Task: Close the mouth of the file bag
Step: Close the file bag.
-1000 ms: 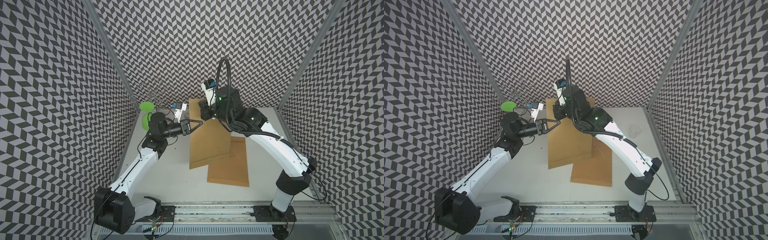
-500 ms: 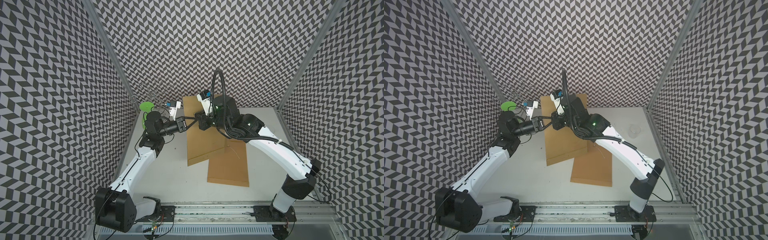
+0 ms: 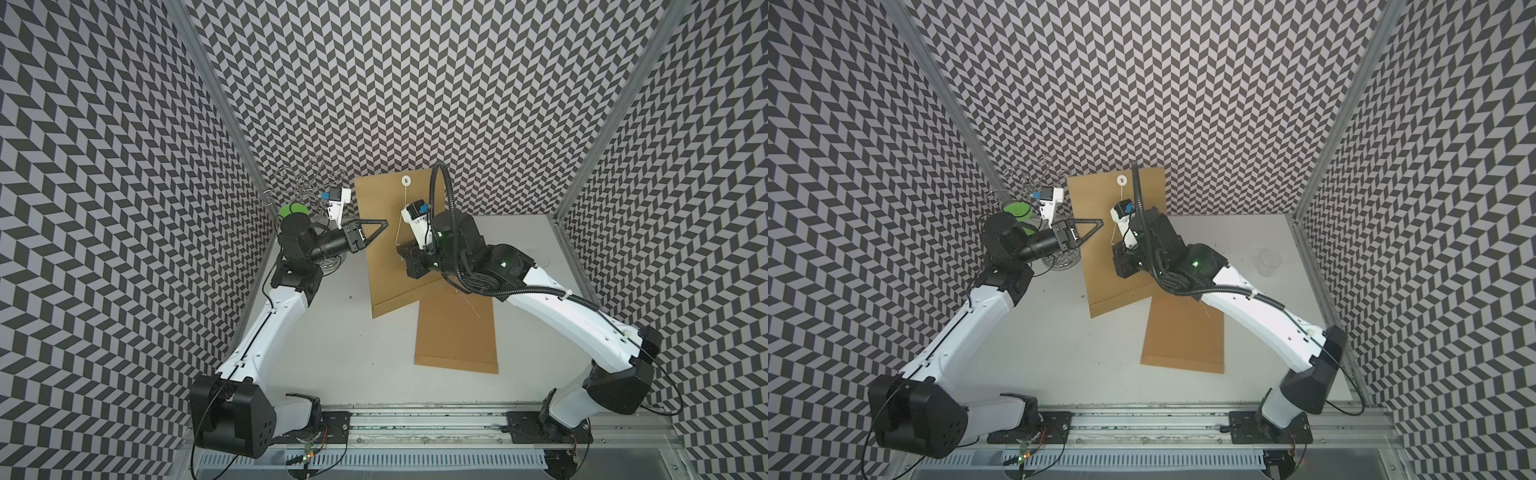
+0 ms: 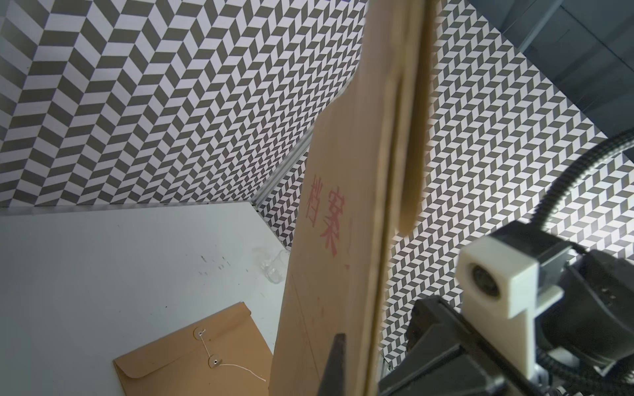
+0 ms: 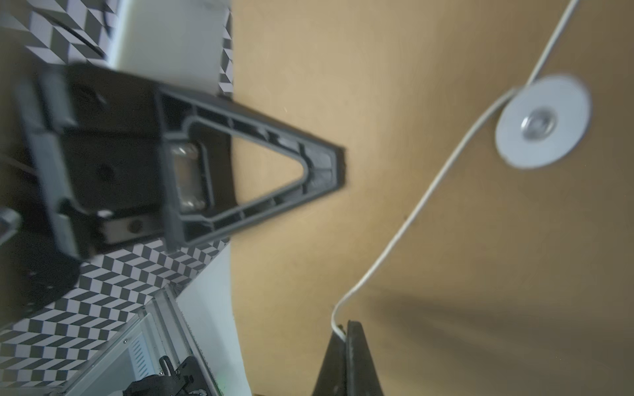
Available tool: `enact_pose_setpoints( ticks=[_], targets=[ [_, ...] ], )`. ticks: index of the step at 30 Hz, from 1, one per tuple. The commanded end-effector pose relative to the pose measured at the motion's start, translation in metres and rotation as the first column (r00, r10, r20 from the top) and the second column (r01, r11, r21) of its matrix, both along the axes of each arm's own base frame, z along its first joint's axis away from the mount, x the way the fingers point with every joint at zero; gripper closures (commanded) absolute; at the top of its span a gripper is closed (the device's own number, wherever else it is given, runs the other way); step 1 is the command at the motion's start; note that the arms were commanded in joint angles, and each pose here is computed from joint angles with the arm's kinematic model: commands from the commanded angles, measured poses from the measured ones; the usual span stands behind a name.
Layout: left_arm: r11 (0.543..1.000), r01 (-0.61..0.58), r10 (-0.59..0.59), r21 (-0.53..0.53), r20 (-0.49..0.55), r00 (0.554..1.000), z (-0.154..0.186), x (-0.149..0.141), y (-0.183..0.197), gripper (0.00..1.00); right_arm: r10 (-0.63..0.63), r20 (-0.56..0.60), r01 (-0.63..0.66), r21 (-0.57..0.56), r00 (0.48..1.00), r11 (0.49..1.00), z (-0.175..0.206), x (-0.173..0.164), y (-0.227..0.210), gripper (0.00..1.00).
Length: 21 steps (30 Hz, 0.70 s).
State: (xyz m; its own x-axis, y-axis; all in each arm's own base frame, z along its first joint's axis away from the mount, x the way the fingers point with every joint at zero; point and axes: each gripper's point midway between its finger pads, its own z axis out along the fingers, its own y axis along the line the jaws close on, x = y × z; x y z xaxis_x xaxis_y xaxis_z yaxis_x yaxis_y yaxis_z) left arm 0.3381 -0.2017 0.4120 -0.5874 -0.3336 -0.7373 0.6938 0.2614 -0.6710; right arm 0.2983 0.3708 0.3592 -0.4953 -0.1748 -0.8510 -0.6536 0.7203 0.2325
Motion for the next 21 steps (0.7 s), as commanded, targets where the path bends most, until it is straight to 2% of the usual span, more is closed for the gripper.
enact_pose_setpoints(
  ticks=[1, 9, 21],
  targets=[
    [1.000, 0.007, -0.006, -0.014, 0.084, 0.996, 0.026, -0.002, 0.001, 1.00, -0.014, 0.042, 0.011, 0.073, 0.999, 0.997, 0.020, 0.000, -0.001, 1.00],
    [0.999, 0.023, -0.020, -0.026, 0.109, 0.994, 0.037, -0.008, 0.002, 1.00, -0.036, 0.035, 0.033, 0.063, 0.999, 0.997, 0.007, 0.011, -0.007, 1.00],
    [0.999, 0.037, -0.035, -0.021, 0.121, 0.992, 0.042, -0.013, 0.002, 1.00, -0.152, 0.012, 0.151, 0.059, 0.988, 0.987, -0.010, 0.049, -0.047, 1.00]
  ],
)
